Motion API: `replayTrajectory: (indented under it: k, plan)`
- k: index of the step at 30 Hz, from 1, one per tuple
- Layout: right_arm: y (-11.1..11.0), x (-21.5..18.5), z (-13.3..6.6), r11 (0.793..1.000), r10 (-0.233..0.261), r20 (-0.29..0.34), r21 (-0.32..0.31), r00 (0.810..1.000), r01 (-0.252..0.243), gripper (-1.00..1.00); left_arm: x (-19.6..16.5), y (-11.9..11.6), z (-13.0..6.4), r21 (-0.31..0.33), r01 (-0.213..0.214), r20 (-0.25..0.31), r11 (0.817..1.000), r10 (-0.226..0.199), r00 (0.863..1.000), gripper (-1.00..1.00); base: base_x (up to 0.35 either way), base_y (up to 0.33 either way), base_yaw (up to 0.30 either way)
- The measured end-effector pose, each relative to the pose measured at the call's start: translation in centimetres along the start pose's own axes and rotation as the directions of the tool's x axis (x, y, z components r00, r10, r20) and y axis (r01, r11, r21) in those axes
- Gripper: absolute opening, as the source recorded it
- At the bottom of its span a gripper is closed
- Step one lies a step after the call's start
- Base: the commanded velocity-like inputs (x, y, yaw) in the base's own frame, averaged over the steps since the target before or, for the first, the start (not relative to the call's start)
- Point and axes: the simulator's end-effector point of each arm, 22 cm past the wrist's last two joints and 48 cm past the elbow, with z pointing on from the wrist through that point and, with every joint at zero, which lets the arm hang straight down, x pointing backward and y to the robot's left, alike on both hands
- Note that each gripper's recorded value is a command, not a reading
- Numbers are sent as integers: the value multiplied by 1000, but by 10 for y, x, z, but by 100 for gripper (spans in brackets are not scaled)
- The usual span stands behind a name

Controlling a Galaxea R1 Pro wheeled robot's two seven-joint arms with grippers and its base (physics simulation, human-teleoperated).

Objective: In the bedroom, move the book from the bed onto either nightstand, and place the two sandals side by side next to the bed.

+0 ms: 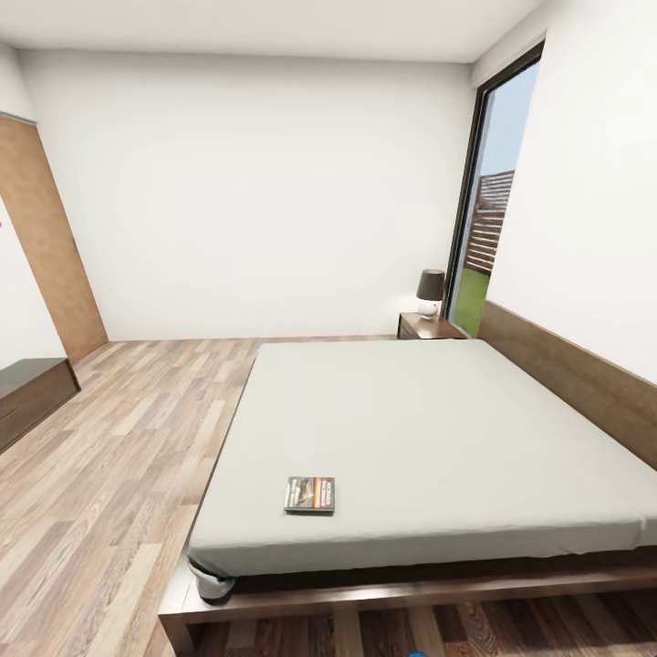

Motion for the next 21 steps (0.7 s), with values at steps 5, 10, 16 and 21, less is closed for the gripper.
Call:
replayTrajectory:
  k: [5, 10, 16, 21]
  plan:
    - [2, 8, 0, 1000, 2, -22, -3, 1000, -2, -100, 0, 1, 1, -1, 0, -2, 1000, 0, 1000, -100, 3, 1, 0]
    - [6, 30, -2, 1000, 4, -127, -6, 992, -5, -100, 0, 1, 1, -1, -1, -3, 1000, 1, 1000, -100, 0, 0, 0]
    - [5, 46, -4, 1000, 10, -195, -3, 981, -10, -100, 1, 1, 1, -1, -3, -4, 1000, 3, 1000, -100, 0, 0, 0]
    - [5, 55, -7, 1000, 15, -237, -2, 971, -16, -100, 1, 1, 0, 0, -5, -5, 1000, 5, 1000, -100, 34, 0, 0]
